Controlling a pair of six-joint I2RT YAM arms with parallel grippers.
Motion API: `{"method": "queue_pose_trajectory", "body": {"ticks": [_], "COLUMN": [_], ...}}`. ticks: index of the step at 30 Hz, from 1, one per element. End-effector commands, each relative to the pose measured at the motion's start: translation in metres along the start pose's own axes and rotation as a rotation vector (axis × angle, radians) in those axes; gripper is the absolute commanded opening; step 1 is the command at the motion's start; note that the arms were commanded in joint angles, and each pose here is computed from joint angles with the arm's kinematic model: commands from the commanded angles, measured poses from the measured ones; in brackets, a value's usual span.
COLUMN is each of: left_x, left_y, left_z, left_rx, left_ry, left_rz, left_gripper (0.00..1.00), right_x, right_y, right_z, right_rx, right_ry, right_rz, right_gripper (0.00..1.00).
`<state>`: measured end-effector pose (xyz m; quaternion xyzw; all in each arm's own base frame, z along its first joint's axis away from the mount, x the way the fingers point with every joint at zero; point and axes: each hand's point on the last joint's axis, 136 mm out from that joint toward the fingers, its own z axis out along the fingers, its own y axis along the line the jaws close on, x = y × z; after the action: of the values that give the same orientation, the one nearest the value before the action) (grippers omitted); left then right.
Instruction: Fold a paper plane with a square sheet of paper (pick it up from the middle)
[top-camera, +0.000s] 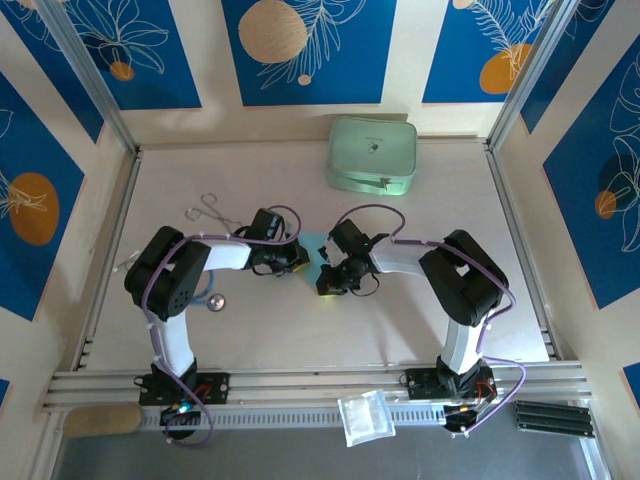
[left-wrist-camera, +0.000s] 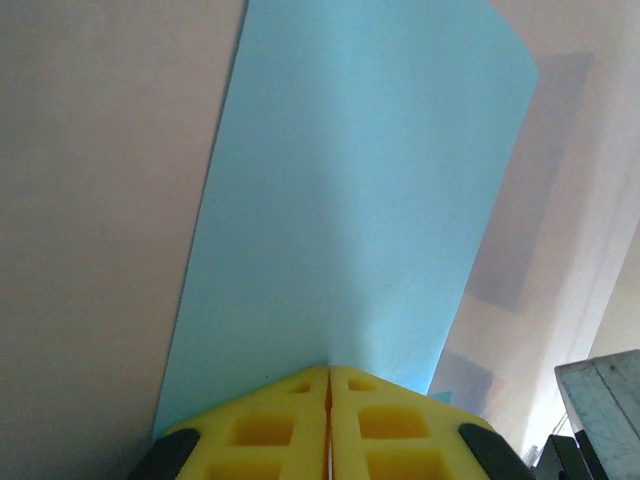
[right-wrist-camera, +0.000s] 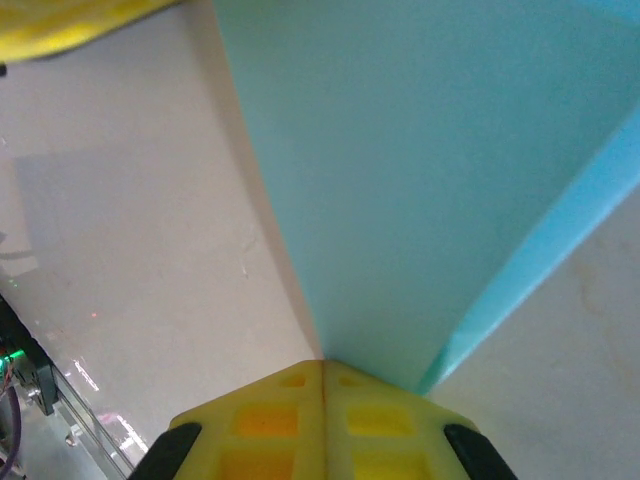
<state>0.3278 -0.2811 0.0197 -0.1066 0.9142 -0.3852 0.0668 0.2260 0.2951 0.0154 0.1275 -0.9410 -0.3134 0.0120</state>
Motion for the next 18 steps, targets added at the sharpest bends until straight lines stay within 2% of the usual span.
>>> {"method": "queue_pose_trajectory", "body": {"ticks": [1, 7, 13, 18], "left_x": [0.002, 0.001, 0.001, 0.000], "left_y": [0.041, 0.036, 0.031, 0.026], "left_z": [0.006, 0.006, 0.004, 0.003], "left_rx": [-0.133, -0.117, -0.101, -0.082], "left_ry": [0.003, 0.002, 0.001, -0.005], "left_rz": [-0.056, -0.056, -0.068, -0.087], "left_gripper": [0.09, 0.09, 0.10, 0.10], "right_x": [0.038, 0.040, 0.007, -0.014], "right_y": [-0.016, -0.024, 0.017, 0.020], "right_z": [-0.001, 0.002, -0.030, -0.030], "right_rx": [0.048, 0.080, -0.022, 0.010], "right_ry": [0.112, 0.122, -0.048, -0.112], "right_rz": [0.063, 0.074, -0.011, 0.030], "right_gripper": [0.07, 0.06, 0.07, 0.07]}}
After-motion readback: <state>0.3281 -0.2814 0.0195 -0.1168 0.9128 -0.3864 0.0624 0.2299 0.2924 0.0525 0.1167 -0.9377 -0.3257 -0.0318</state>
